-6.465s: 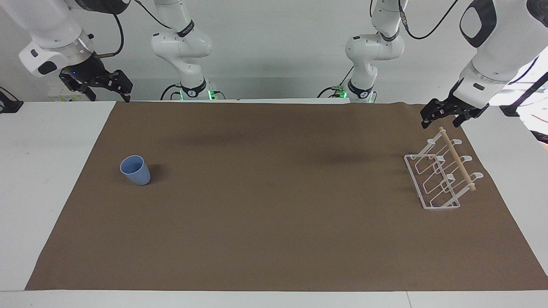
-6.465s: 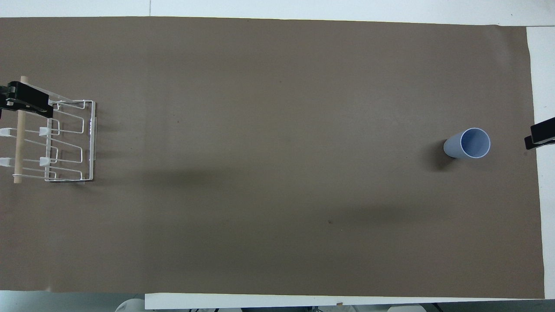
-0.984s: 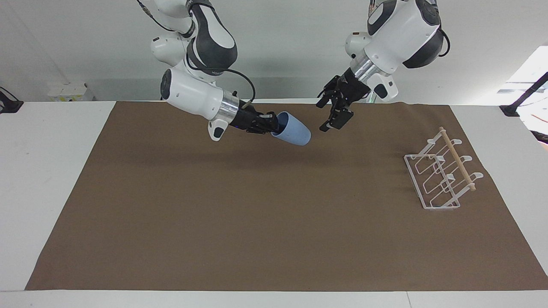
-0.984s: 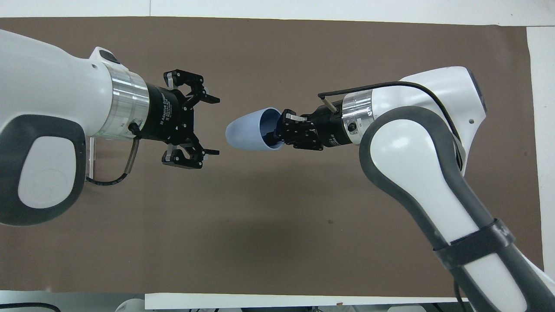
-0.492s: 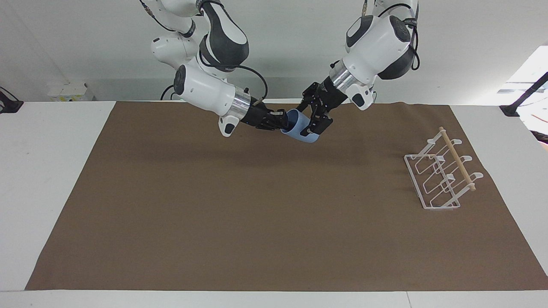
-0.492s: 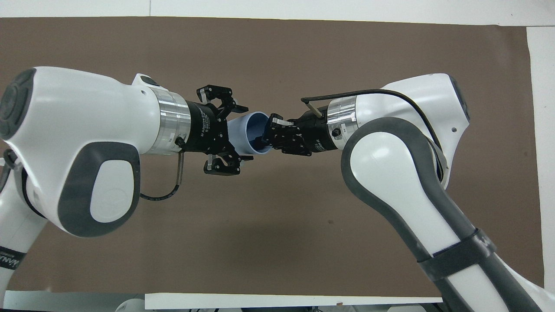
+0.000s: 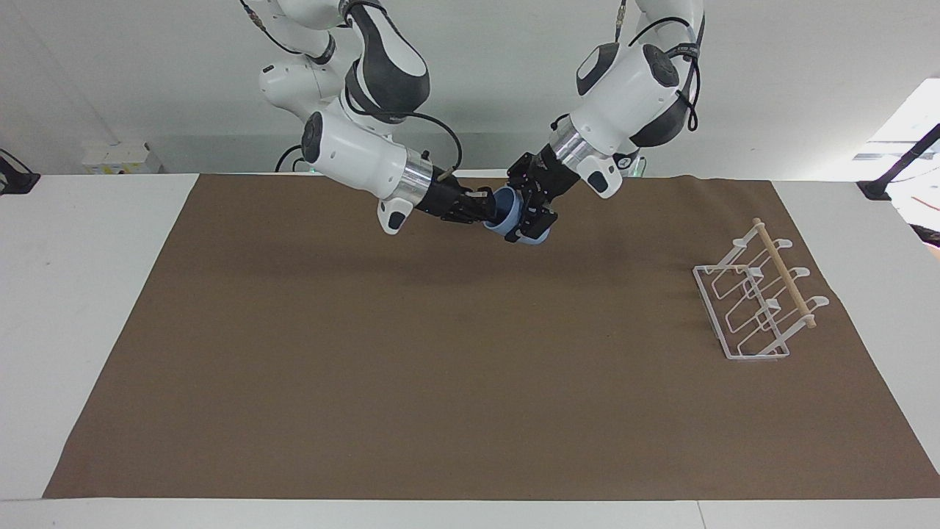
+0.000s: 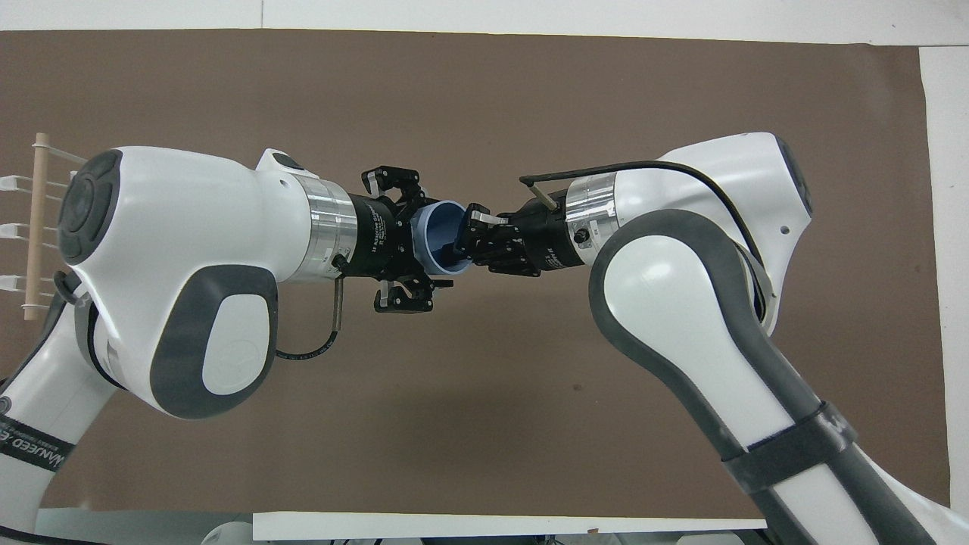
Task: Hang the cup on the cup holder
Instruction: 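Grasp the cup base with the left gripper while the right gripper holds, then carry the cup with the left gripper while the right gripper withdraws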
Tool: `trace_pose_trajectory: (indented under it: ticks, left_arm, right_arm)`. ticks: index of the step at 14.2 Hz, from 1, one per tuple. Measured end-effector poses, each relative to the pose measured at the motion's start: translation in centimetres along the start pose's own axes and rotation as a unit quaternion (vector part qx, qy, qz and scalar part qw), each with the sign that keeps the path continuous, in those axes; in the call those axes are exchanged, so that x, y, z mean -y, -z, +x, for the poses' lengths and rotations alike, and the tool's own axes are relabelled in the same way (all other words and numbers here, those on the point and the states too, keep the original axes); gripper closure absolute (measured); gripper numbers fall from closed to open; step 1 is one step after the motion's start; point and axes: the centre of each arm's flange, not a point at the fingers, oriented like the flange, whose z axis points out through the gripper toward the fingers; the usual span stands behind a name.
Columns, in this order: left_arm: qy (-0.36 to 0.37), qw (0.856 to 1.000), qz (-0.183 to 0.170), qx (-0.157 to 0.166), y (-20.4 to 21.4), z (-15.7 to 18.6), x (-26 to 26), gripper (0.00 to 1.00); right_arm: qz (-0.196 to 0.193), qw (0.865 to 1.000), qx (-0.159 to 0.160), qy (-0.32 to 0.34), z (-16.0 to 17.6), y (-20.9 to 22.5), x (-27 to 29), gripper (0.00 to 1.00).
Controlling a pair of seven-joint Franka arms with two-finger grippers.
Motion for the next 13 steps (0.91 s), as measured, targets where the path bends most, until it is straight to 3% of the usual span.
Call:
trace_pose_trajectory:
  ticks: [2, 4, 7, 10, 13]
  left_arm:
    - [-0.007, 1.000, -0.001, -0.004, 0.0, 0.2, -0.1, 0.18]
    - [-0.020, 1.000, -0.003, -0.010, -0.1, 0.1, 0.0, 0.18]
    - [-0.050, 0.999, -0.001, -0.019, -0.2, 0.0, 0.2, 0.18]
    - [-0.076, 0.996, 0.003, -0.045, -0.4, -0.1, 0.7, 0.18]
    - [-0.120, 0.986, 0.004, -0.116, 0.1, 0.4, 0.7, 0.18]
  right_arm:
    - [-0.001, 1.000, 0.002, -0.005, 0.0, -0.2, -0.2, 0.95]
    - [-0.001, 1.000, 0.000, -0.008, -0.1, -0.3, -0.2, 0.95]
    - [0.000, 1.000, -0.002, -0.010, 0.0, -0.2, -0.2, 0.86]
    - [0.004, 1.000, -0.009, -0.009, 0.2, 0.3, 0.0, 0.55]
    - [-0.003, 1.000, -0.019, -0.010, 1.0, 1.8, -0.6, 0.21]
